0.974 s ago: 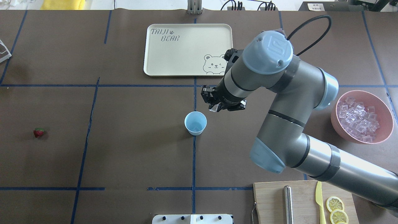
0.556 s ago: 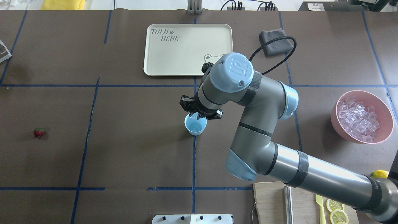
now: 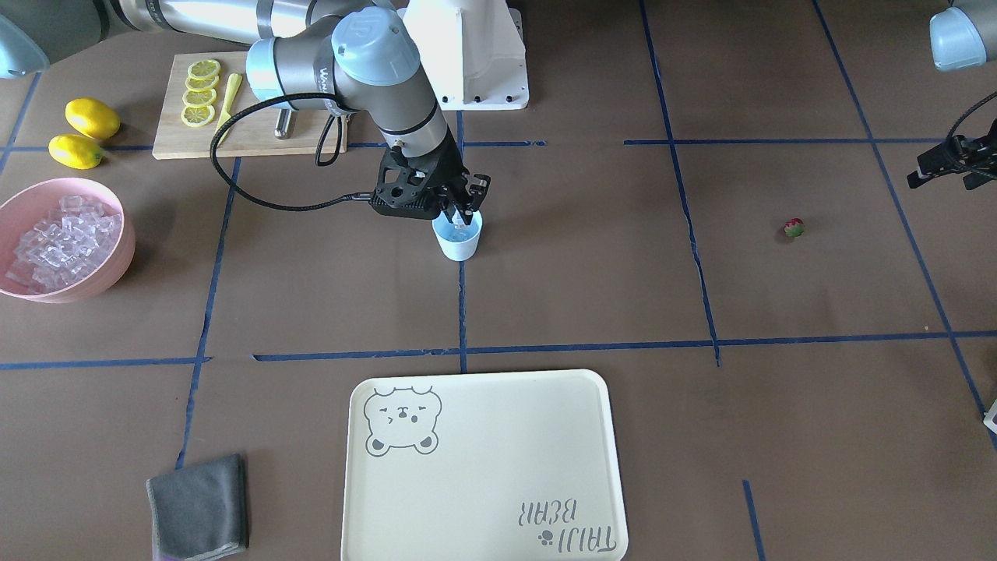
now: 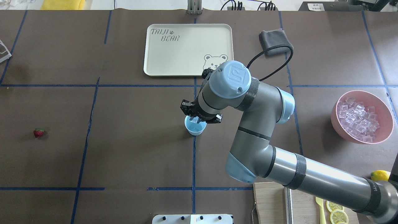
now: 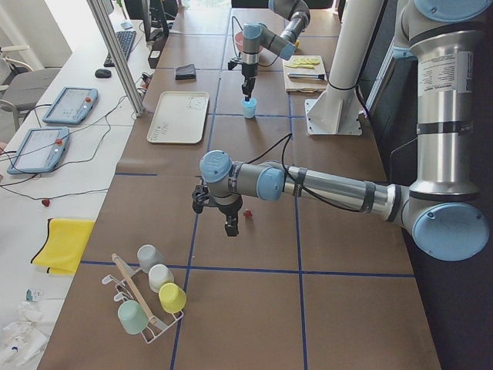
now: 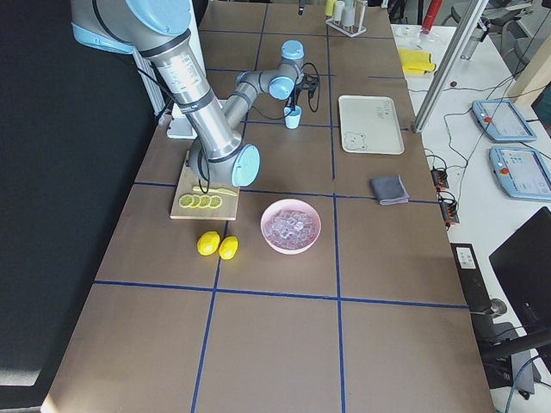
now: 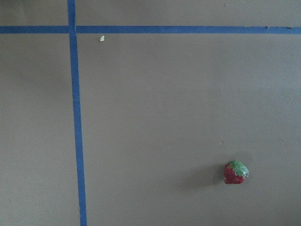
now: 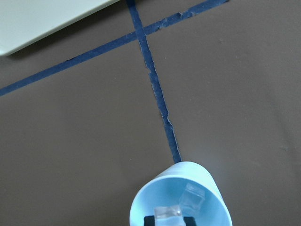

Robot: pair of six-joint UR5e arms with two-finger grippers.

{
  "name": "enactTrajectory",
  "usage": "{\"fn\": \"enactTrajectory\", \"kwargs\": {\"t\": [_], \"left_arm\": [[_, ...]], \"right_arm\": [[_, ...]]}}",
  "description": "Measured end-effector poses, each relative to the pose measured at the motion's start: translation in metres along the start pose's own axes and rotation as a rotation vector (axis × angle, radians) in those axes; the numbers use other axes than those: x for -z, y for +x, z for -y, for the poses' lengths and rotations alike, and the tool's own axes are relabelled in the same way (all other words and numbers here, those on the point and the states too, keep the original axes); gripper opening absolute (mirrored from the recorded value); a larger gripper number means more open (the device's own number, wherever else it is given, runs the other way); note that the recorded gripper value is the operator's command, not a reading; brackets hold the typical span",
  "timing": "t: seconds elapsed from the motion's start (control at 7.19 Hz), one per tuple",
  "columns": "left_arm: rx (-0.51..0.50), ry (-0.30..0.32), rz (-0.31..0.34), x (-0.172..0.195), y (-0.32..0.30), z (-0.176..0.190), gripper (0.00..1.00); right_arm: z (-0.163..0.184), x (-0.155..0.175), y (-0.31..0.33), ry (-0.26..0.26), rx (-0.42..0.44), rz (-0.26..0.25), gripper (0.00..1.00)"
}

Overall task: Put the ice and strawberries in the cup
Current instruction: 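Carry the ice cube with the right gripper over the cup and release, then move the right gripper back over the pink bowl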

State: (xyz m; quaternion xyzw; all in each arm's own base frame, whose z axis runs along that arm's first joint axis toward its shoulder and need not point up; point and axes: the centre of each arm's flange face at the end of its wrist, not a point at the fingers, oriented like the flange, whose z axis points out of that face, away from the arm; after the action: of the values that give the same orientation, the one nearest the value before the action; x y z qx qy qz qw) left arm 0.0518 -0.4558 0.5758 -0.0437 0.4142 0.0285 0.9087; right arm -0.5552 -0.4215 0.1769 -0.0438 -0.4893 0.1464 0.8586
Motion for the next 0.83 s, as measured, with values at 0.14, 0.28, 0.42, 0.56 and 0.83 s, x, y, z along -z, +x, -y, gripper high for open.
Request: {"fn": "enactTrajectory", "kwargs": {"t": [0.14, 0.28, 0.42, 0.56, 0.83], "left_arm": [[0.001, 0.0, 0.0, 0.0, 0.0, 0.0, 1.0], [0.001, 0.0, 0.001, 0.0, 0.0, 0.0, 1.0], [0.001, 0.0, 0.001, 0.0, 0.0, 0.0, 1.0], [0.001, 0.0, 0.0, 0.0, 0.0, 0.0, 1.0], [0.001, 0.001, -0.001, 0.001, 0.001, 0.0, 1.0]], "right_arm": [[0.0, 0.001, 0.0, -0.001, 0.003, 0.002, 0.9], [0.003, 0.012, 0.003, -0.002, 0.003, 0.014, 0.91], [0.016, 0.035, 0.02, -0.006, -0.009, 0.032, 0.93], [0.043, 0.065, 0.055, -0.016, -0.029, 0.041, 0.93], [0.104, 0.109, 0.133, 0.006, -0.034, 0.02, 0.98]]}}
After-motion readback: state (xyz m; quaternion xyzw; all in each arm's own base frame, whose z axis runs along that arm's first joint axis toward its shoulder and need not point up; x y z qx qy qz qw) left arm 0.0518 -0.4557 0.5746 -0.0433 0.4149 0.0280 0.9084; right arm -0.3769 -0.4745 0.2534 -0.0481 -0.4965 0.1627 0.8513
